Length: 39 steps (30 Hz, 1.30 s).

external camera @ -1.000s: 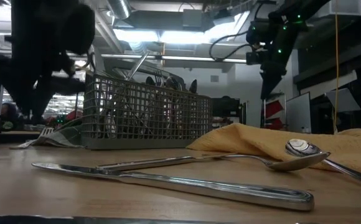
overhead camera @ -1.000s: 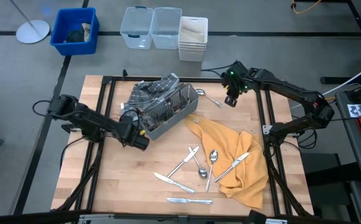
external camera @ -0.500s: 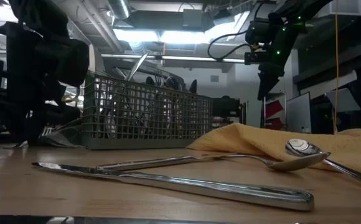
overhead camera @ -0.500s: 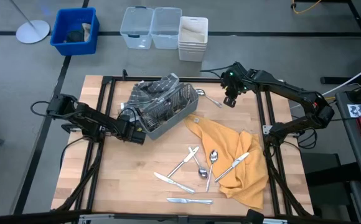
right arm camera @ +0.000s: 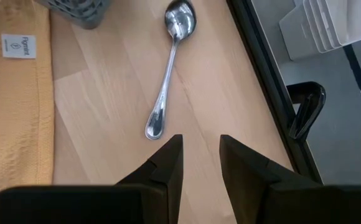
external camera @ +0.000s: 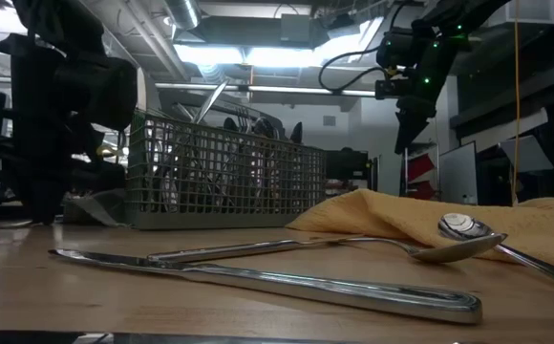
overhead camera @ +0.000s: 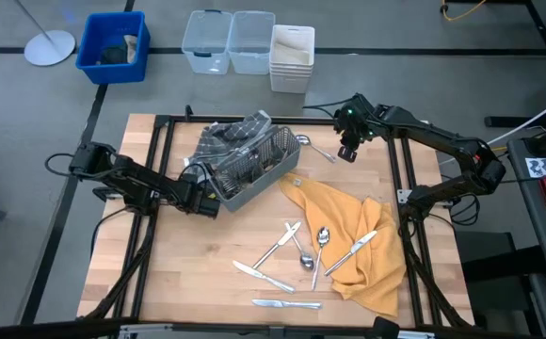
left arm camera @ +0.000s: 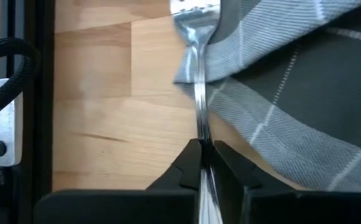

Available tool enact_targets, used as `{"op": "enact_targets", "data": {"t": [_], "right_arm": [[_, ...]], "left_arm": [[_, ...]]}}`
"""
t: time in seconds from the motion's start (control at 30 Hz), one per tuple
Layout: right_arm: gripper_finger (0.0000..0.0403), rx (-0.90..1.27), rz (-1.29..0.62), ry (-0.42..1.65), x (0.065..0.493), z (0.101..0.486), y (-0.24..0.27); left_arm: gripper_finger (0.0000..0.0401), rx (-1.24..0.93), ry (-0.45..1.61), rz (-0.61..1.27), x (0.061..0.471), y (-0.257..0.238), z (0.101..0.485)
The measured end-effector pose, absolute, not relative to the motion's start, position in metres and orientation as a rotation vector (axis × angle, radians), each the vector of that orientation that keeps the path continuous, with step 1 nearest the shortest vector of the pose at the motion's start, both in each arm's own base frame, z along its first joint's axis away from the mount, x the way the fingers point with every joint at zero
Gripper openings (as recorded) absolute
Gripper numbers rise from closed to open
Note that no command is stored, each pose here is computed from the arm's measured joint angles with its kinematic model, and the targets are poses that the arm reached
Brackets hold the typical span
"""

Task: Sort silverware
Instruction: Put the silver fork into the gray silverware basket

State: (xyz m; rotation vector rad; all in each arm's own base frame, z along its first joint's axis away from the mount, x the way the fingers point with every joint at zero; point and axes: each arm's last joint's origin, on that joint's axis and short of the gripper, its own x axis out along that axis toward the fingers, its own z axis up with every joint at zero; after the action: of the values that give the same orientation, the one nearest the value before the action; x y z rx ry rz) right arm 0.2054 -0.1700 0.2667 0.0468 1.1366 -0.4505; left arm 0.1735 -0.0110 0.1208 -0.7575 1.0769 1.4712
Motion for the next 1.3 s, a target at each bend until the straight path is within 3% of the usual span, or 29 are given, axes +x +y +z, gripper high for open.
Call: {"op": "enact_targets", "data": {"t": [0.43, 0.9, 1.3], "right_arm": [[0.0108, 0.048, -0.45, 1.137, 0.205, 0.267, -0.17], [0.0108, 0.047, -0.45, 1.137, 0.205, 0.267, -0.17], [0.0108, 0.047, -0.451, 1.137, 0.205, 0.267, -0.17]], "left_arm": [[0.0004, -0.863, 1.049, 1.387, 0.153, -0.01, 0.155], [0.0006, -1.021, 0.833, 1.105, 0.128, -0.016, 0.198], [0.0006, -1.024, 0.52, 1.024, 0.109, -0.011, 0.22]]}}
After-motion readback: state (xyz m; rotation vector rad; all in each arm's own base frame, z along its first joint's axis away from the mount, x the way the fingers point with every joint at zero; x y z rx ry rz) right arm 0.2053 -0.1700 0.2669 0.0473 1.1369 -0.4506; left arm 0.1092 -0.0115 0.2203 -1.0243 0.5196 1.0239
